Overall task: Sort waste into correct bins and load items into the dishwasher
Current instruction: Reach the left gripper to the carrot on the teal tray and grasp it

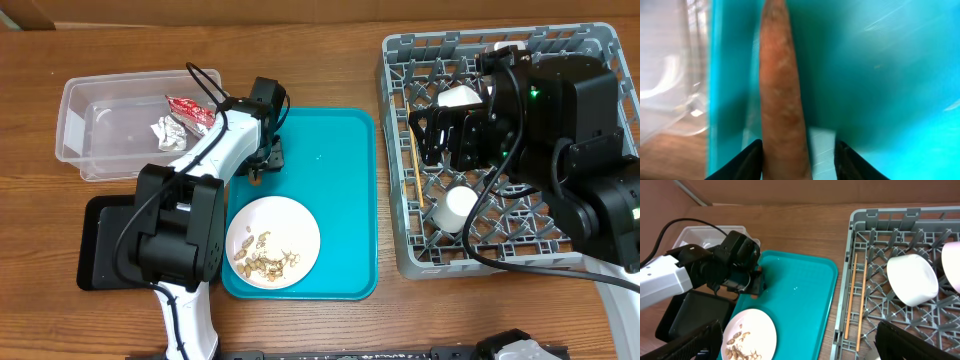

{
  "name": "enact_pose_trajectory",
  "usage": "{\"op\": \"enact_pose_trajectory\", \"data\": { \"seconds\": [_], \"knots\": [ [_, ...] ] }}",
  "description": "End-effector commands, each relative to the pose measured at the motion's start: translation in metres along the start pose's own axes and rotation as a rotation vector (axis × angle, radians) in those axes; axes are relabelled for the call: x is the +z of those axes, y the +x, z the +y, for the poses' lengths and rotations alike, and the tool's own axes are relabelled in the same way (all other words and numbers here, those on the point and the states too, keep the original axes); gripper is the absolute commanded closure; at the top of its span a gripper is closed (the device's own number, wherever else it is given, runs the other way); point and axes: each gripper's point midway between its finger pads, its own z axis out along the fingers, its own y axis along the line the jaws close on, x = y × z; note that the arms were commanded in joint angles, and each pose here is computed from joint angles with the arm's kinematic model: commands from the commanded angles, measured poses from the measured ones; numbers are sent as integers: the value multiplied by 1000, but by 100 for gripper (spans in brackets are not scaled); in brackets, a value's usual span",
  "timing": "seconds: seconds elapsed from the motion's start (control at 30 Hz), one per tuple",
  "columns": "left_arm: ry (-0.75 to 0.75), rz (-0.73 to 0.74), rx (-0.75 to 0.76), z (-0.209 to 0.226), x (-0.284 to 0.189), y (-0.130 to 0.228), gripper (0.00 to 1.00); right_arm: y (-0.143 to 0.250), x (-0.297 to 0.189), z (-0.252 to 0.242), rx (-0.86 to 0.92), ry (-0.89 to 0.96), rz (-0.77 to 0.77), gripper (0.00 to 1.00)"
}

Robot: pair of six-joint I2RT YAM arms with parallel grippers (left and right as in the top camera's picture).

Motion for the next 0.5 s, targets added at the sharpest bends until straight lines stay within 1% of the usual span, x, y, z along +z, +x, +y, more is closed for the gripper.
{"op": "enact_pose_trajectory", "data": {
  "seconds": [0.0, 0.03, 0.07, 0.13, 0.2, 0.33, 0.47],
  "knots": [
    [58, 68, 40, -13, 14, 19, 56, -2, -5, -1, 1, 6, -19, 0],
    [58, 67, 40, -13, 14, 18, 56, -2, -5, -1, 1, 6, -19, 0],
    [58, 67, 40, -13, 14, 19, 59, -2, -5, -1, 1, 6, -19, 0],
    [60, 66, 38, -13, 12, 18, 68, -2, -5, -1, 1, 6, -18, 0],
    [61, 68, 38, -14, 8, 15, 74, -2, -5, -1, 1, 6, -19, 0],
    [55, 70, 38, -14, -11, 6, 81, -2, -5, -1, 1, 6, -18, 0],
    [57, 59, 32, -15, -43, -9, 85, -2, -5, -1, 1, 6, -18, 0]
  ]
}}
